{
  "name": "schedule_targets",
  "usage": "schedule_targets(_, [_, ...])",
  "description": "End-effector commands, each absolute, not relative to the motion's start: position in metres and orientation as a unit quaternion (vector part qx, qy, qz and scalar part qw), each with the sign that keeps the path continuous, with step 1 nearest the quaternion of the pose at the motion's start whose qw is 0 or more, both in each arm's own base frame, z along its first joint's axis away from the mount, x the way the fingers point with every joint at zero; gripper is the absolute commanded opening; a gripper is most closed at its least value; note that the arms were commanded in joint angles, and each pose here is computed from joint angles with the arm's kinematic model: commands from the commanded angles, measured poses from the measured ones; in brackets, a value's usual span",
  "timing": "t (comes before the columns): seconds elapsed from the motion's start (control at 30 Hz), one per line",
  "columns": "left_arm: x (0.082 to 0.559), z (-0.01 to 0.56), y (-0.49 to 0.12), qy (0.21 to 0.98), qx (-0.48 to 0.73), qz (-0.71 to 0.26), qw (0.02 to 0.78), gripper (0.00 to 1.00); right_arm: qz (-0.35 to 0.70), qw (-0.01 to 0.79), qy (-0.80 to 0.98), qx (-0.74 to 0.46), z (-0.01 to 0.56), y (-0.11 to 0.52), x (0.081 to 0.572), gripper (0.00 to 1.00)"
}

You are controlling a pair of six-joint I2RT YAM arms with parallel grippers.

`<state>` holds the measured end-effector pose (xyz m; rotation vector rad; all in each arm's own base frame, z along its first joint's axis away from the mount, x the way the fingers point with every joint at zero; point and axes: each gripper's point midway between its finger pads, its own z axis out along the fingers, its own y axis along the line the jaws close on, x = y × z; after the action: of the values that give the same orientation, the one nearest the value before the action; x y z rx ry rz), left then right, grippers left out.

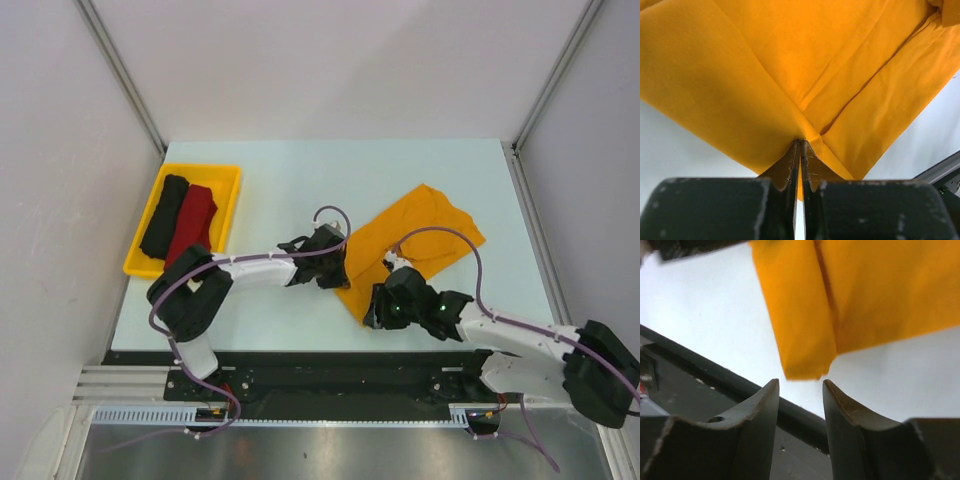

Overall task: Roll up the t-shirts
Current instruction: Roll the T-shirt to the center of the board.

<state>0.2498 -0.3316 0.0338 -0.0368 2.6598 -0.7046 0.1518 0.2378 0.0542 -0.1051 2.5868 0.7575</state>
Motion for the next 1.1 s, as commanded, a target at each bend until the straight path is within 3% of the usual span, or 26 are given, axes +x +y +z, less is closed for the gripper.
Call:
schedule_targets(0.0, [0.260,0.042,-0.342,0.944,-0.011,-0.262,0.199,0.09,0.170,0.335,0.925,-0.062,0.078,0.215,0.165,0.45])
schedule_targets(0.07, [0.261,0.043,-0.343,0.944,-0.008,-0.262,0.201,0.11,0.117,0.368,0.919,-0.075,0.083,0.205,0.172,0.44])
schedule_targets(0.33, [0.262,0.036,-0.350,0.949,0.004,-0.257,0.183,0.10,0.072,0.423,0.883,-0.189,0.101,0.255,0.177,0.49])
schedule_targets(0.6, [0.266,0.036,-0.354,0.948,0.003,-0.261,0.180,0.10,0.021,0.403,0.884,-0.236,0.067,0.262,0.178,0.57])
schedule_targets(0.87, [0.267,0.037,-0.358,0.947,0.001,-0.270,0.174,0.10,0.014,0.384,0.888,-0.252,0.047,0.267,0.174,0.51])
schedule_targets(1.07, [0.267,0.035,-0.360,0.947,0.002,-0.273,0.167,0.10,0.019,0.390,0.887,-0.246,0.053,0.266,0.172,0.54])
